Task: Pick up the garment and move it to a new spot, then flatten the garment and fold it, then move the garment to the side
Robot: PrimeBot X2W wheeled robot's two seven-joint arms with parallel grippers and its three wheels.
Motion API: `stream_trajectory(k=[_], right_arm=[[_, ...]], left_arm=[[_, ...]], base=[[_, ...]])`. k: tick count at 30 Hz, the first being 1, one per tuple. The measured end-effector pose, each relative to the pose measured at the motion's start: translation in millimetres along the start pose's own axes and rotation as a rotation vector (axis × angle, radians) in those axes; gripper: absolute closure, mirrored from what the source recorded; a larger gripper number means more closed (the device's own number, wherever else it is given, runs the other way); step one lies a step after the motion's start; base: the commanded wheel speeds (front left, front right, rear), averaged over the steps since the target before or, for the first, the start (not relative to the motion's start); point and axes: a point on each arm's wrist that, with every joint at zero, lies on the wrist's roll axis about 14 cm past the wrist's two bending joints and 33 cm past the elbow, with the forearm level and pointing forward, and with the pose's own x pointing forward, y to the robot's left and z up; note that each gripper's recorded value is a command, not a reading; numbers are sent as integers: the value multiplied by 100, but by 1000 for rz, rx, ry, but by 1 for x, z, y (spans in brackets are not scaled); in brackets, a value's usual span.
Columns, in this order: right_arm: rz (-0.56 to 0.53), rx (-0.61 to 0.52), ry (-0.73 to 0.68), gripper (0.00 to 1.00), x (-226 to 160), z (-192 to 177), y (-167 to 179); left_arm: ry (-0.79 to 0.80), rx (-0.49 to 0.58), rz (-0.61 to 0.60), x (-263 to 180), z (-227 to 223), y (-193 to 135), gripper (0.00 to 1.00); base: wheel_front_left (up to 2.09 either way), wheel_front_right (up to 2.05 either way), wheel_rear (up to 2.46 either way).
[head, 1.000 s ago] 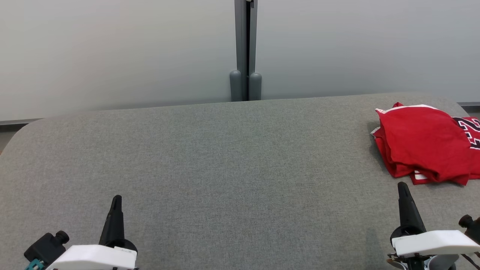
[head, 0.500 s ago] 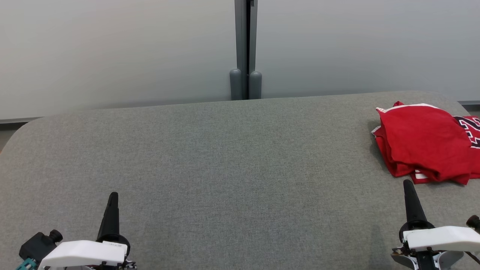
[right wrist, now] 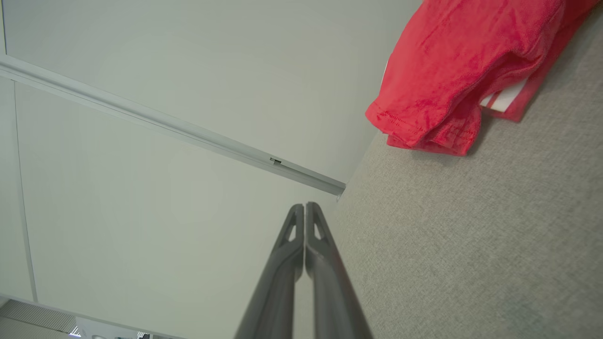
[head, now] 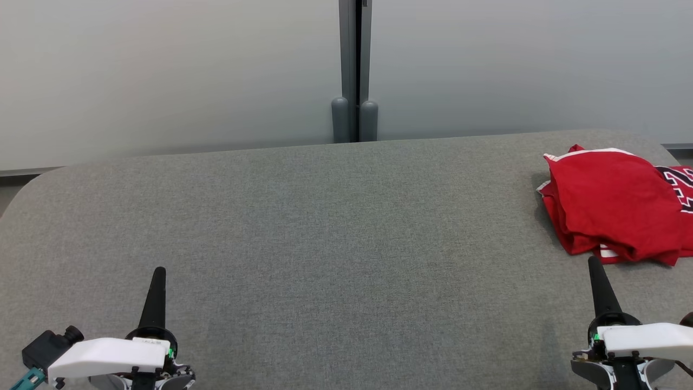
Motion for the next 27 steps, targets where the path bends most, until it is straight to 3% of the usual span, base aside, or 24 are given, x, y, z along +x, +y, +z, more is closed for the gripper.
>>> stream_trajectory(k=[27], right_arm=[[3, 229, -10, 100, 6, 9, 0]], left_arm=[[4, -212, -25, 9, 7, -3, 100]], base=[[0, 0, 0]])
